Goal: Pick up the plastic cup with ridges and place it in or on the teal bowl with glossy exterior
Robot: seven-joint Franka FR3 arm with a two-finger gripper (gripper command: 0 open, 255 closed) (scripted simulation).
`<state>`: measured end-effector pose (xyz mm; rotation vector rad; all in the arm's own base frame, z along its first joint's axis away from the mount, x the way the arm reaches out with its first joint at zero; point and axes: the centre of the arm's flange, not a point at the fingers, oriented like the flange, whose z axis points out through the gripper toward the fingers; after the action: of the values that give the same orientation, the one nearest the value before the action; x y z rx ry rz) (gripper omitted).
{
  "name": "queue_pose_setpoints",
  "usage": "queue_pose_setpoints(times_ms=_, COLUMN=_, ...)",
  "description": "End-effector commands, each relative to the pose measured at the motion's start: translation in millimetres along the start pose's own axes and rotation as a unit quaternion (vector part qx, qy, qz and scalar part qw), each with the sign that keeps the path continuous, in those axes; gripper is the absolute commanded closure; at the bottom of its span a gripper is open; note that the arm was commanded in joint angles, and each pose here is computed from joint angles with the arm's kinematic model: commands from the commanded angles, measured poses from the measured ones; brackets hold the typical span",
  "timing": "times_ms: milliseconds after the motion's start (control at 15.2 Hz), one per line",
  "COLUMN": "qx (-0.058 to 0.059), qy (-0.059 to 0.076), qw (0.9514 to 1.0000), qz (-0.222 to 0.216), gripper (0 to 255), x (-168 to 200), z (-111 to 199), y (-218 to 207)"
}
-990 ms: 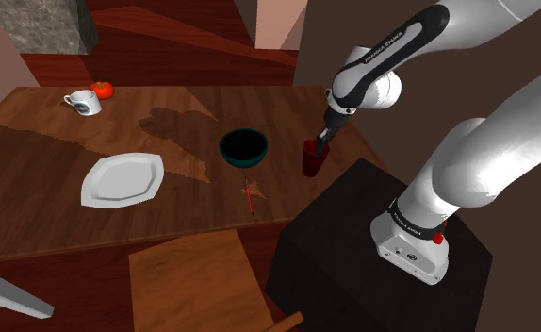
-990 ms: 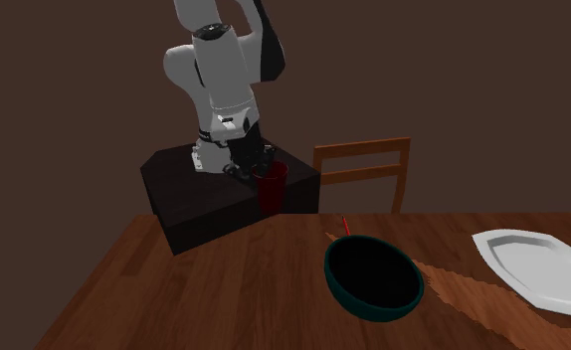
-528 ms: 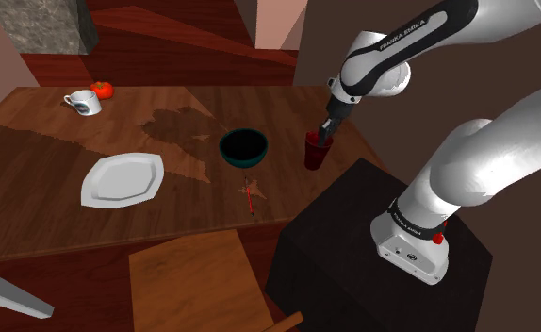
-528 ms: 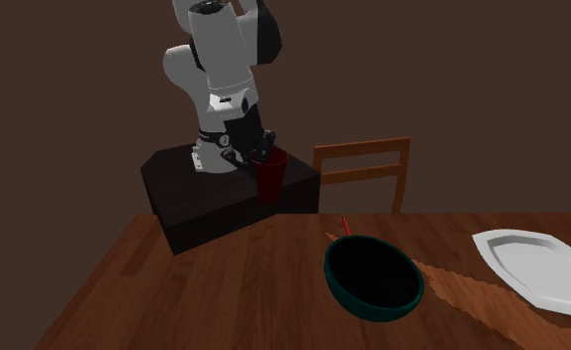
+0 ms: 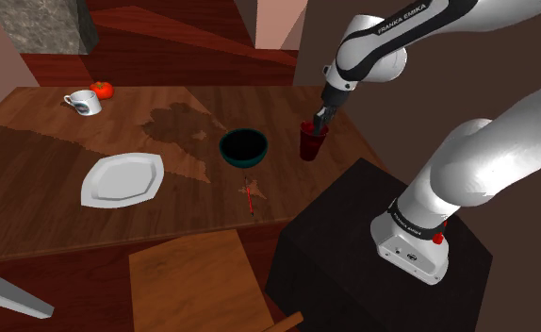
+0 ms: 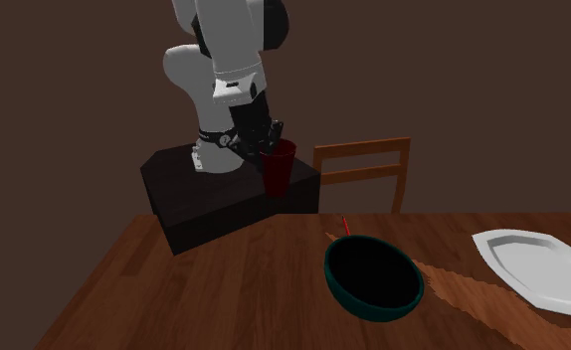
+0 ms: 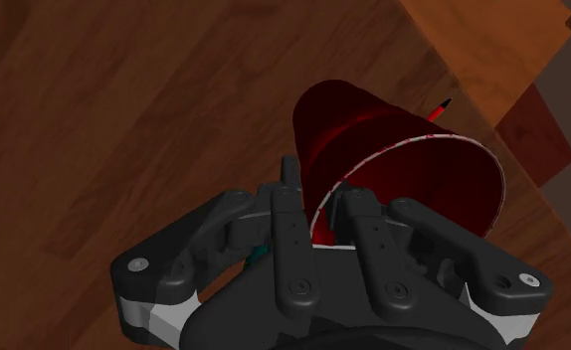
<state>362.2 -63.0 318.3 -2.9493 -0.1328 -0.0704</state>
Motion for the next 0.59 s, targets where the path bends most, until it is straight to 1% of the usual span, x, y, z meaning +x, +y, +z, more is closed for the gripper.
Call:
queue_pose_setpoints(times_ms=0, qx=0.000, qy=0.000, qw=1.0000, qz=0.000, gripper=255, x=25.5, z=-1.8, y=-5.3)
queue_pose_setpoints(times_ms=528, qx=0.000, qy=0.000, qw=1.0000, qz=0.000, gripper=255, x=129.7, z=-3.9, y=-22.4)
